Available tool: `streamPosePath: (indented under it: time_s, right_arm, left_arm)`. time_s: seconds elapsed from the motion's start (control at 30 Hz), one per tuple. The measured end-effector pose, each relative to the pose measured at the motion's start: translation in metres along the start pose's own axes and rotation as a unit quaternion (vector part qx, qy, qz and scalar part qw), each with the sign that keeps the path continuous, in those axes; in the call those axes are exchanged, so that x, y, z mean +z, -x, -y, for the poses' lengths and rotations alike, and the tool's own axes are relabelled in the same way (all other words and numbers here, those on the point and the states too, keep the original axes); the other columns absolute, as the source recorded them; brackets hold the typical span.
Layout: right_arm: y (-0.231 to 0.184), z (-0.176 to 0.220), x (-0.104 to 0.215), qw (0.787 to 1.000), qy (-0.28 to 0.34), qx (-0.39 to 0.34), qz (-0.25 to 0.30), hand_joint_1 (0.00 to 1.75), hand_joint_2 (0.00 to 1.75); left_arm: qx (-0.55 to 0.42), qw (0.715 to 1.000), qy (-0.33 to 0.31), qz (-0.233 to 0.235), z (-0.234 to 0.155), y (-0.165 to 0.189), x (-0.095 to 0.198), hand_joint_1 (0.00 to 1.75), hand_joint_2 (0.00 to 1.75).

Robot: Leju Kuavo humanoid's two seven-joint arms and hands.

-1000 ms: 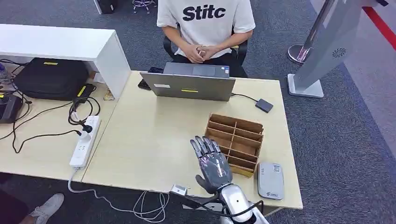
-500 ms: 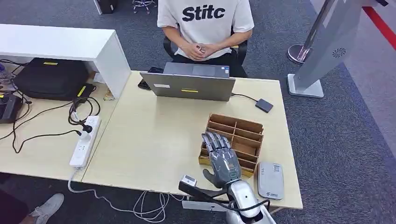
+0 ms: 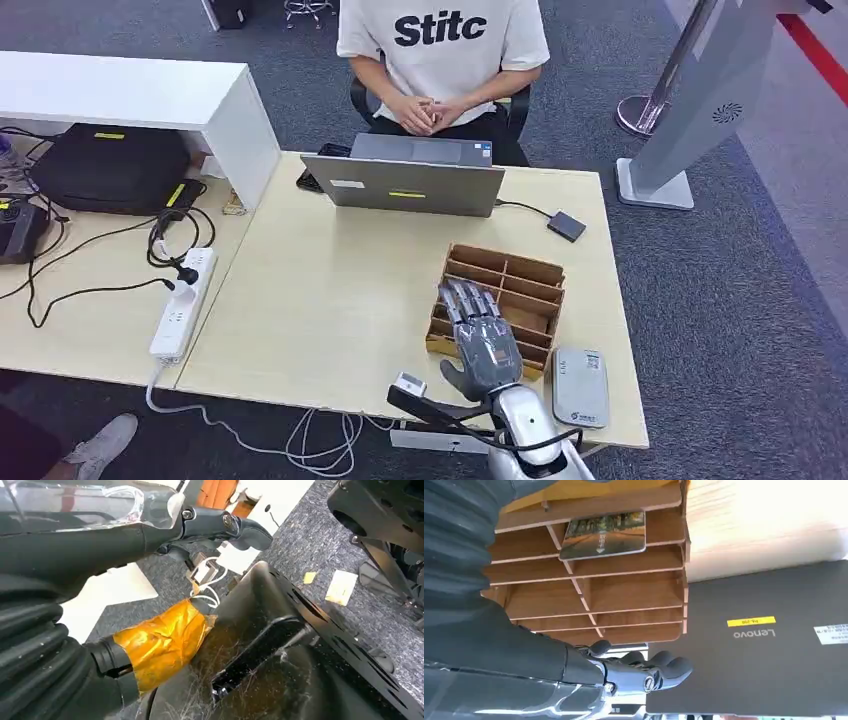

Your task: Pass the card to the sensor for recognition and then transmit it.

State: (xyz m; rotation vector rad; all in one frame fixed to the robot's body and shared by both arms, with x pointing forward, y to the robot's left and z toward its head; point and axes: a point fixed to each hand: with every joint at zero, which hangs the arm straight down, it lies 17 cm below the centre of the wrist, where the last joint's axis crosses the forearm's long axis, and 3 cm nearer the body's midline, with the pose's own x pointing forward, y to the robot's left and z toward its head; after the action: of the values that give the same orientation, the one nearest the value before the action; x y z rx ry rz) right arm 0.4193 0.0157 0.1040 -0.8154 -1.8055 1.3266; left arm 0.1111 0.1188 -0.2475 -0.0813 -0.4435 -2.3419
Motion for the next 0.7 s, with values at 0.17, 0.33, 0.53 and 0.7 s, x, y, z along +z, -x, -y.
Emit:
streamPosePath:
  time_s: [0.17, 0.33, 0.53, 0.7]
  right_arm:
    - [0.0, -0.005, 0.001, 1.0, -0.007, 0.002, -0.003, 0.0, 1.75]
    - [0.001, -0.01, 0.003, 1.0, -0.014, 0.006, -0.007, 0.0, 1.75]
    - [0.007, -0.014, 0.004, 1.0, -0.017, 0.009, -0.016, 0.0, 1.75]
    - [0.013, -0.014, 0.005, 0.999, -0.016, 0.018, -0.025, 0.0, 1.75]
  left_arm:
    - [0.0, 1.0, 0.002, 0.001, 0.001, 0.0, 0.0, 0.0, 1.75]
    - [0.0, 1.0, 0.005, 0.003, 0.002, -0.001, 0.0, 0.0, 1.75]
    - [0.0, 1.0, 0.007, 0.007, 0.003, -0.002, 0.0, 0.0, 1.75]
    - [0.002, 1.0, 0.015, 0.011, 0.006, -0.003, 0.001, 0.0, 1.75]
